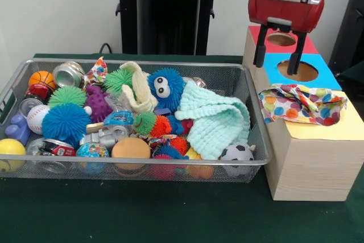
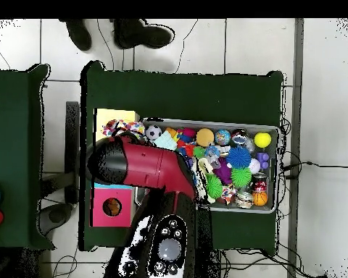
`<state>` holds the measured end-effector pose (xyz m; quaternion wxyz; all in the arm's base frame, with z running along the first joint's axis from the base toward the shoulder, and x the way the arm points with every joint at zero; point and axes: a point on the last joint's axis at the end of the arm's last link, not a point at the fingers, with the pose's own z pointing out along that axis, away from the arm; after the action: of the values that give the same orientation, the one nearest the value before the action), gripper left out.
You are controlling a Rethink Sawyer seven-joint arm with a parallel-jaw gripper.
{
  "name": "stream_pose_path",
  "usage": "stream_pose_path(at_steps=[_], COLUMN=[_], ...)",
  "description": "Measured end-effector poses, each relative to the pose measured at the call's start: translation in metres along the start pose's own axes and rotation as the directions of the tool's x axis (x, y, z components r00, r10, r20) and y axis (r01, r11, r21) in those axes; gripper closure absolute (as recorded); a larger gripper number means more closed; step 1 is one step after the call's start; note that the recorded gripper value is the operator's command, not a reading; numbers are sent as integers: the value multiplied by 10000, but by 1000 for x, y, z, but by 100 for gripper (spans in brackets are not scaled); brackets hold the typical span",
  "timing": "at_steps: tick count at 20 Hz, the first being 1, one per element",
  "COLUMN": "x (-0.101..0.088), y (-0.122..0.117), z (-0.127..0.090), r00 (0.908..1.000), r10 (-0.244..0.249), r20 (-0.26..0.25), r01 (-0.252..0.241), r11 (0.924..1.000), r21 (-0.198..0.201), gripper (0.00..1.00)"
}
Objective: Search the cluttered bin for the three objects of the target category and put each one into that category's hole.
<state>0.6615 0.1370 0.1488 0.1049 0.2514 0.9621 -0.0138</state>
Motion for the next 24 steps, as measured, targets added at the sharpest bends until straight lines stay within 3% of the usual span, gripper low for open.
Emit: stream_pose_path(at_steps=[15, 24], x=[28, 33], y=[9, 9], z=[42, 50], r00=[9986, 9979], r10=[-345, -374], r20=[-410, -520], r01=[353, 387], r11=[9992, 9990], r21=[188, 243], gripper=[0, 0])
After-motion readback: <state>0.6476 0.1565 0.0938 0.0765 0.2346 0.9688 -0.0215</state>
